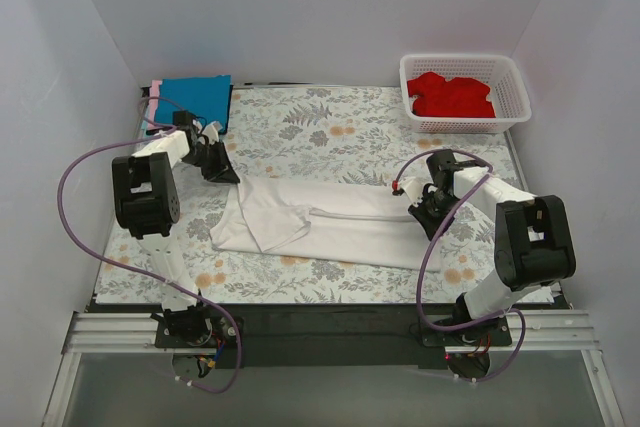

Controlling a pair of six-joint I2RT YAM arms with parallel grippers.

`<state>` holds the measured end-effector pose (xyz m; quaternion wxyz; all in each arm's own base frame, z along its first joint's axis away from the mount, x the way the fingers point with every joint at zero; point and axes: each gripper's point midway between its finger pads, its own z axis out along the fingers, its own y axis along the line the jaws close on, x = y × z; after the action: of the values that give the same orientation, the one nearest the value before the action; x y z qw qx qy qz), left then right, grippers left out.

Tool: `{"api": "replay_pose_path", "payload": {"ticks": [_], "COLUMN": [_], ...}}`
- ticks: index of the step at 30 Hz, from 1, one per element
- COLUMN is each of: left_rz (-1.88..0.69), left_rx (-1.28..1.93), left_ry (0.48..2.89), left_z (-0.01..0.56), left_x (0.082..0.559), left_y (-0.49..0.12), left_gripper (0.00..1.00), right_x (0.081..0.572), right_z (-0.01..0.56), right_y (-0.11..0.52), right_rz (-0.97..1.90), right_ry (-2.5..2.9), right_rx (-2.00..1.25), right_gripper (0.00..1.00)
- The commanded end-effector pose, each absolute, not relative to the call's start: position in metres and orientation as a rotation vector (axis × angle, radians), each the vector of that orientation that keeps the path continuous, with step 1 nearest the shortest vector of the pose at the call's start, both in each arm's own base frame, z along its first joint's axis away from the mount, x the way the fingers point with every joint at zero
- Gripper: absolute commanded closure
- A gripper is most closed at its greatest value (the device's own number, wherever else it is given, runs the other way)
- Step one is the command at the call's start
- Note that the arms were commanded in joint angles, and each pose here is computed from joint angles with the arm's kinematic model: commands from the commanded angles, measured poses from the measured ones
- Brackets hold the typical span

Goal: Fold and stack the t-shirts
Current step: Fold the tshirt

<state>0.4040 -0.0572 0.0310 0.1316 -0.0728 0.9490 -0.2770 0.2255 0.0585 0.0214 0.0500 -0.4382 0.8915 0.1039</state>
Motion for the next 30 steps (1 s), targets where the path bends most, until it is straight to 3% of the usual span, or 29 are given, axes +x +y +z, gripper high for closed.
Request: {"api": "replay_pose_path", "payload": {"ticks": [1,10,25,30], "left_rz": [-0.772,-0.752,-0.675,-0.719], "left_rx": [-0.203,-0.196,-0.267,-0.185], "left_ry": [2.678,2.626,2.697,2.641], "left_z": [0.051,0.065,0.028,0.052], "left_x": [0.427,0.442,0.436,0.443], "left_y": [-0.053,-0.048,-0.028,-0.033], "left_gripper": [0.98,1.0,1.0,0.8], "right_x": [0.225,0.222,0.228,0.233], "right_z": [0.016,0.011,0.024,0.066], "right_y": [0.054,0.05,0.056,0.077], "right_rz": [0.288,0.261,0.288,0.421], "right_ry": [2.718,2.733,2.706,2.624], "right_rx": [-1.354,-1.364,-1.334,-1.312], "right_gripper": [0.89,0.89,0.89,0.88]}}
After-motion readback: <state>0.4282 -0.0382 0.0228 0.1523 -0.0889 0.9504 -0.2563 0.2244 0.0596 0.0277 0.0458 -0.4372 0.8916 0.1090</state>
